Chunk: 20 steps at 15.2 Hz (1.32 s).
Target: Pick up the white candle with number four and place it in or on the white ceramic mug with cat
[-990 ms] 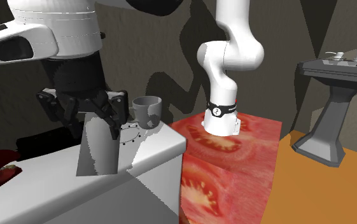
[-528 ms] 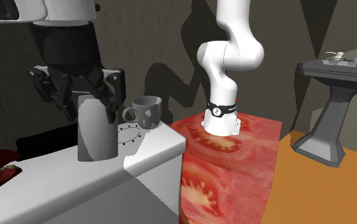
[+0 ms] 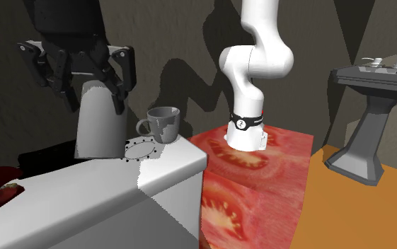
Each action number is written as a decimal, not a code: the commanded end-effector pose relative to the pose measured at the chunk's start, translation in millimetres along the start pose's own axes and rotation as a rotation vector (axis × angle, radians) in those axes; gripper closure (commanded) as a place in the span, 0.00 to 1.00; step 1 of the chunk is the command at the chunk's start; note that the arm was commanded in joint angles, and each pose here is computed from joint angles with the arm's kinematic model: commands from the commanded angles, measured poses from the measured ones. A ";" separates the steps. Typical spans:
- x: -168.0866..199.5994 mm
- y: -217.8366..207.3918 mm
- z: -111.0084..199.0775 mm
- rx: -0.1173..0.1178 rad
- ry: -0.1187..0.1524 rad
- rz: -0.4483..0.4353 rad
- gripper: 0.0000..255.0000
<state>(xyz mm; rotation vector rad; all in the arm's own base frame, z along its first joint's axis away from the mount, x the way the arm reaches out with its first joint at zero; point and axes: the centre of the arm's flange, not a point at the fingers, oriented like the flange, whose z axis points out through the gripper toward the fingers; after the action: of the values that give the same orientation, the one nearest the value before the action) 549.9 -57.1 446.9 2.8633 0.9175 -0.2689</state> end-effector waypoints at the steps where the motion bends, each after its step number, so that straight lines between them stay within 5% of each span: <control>1: -1.6 0.0 -10.2 0.000 0.000 0.000 1.00; 14: -14.7 3.9 -72.4 0.000 0.000 0.000 1.00; 20: -90.5 -18.8 -68.5 0.000 0.000 0.000 1.00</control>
<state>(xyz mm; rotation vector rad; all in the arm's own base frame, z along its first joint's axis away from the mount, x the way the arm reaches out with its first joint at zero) 488.2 -76.4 530.3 2.8635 0.9168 -0.2698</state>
